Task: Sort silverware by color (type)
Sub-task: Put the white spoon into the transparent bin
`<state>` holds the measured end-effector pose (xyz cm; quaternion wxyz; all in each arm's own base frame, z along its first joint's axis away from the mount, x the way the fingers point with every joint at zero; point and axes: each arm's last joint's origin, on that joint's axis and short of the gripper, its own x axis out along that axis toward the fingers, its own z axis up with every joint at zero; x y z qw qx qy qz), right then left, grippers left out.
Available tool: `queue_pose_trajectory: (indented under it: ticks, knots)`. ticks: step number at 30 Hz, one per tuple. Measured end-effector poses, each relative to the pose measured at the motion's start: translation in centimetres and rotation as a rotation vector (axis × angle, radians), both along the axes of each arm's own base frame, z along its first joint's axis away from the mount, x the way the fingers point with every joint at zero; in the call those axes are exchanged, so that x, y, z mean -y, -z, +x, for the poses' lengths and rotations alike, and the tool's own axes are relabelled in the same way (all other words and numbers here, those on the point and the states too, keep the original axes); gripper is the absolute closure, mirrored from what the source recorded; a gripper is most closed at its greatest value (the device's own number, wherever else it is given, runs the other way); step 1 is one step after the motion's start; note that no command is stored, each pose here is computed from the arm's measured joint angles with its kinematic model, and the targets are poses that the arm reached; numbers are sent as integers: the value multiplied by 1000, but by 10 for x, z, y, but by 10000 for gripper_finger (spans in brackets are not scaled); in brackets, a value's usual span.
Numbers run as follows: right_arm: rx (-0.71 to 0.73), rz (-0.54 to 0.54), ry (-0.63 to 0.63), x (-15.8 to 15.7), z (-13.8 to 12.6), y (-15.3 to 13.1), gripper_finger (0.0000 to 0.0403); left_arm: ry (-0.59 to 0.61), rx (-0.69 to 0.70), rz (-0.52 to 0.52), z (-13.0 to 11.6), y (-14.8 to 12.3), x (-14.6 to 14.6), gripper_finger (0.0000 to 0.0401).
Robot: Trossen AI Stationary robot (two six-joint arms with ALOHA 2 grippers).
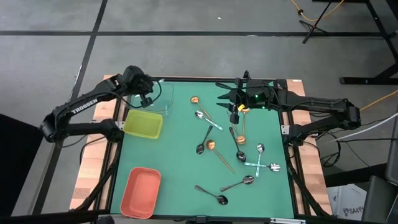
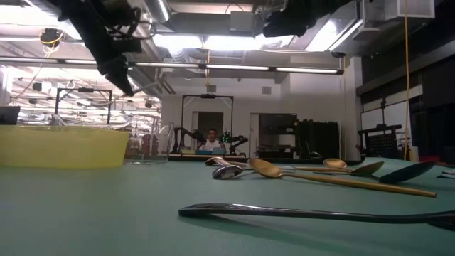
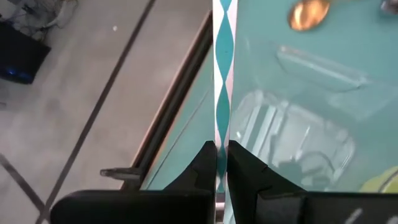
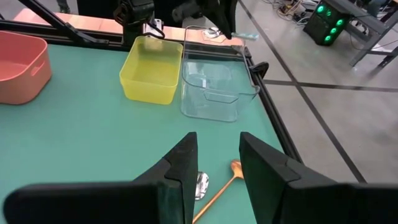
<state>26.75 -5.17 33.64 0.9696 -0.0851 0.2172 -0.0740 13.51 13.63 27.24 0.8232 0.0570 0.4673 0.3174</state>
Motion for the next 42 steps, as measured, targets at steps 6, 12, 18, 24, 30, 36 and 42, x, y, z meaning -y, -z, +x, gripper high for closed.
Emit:
queue_pose_trajectory:
  ticks: [6, 12, 18, 24, 30, 36, 42]
  knots:
    - [0, 0, 0, 0, 0, 0, 292, 5, -88, -47, 5, 16, -15, 387]
    - [0, 0, 0, 0, 0, 0, 292, 27, -137, -144, 13, 36, -27, 387]
    - [0, 0, 0, 0, 0, 0, 292, 66, -210, -222, 21, 57, -37, 387]
    - [0, 0, 0, 0, 0, 0, 292, 66, -270, -291, 27, 77, -45, 387]
    - [0, 0, 0, 0, 0, 0, 292, 122, -350, -336, 32, 96, -50, 387]
    - [0, 0, 0, 0, 0, 0, 292, 137, -394, -377, 34, 109, -53, 386]
    - [-1, 0, -1, 0, 0, 0, 292, 136, -401, -385, 35, 112, -53, 386]
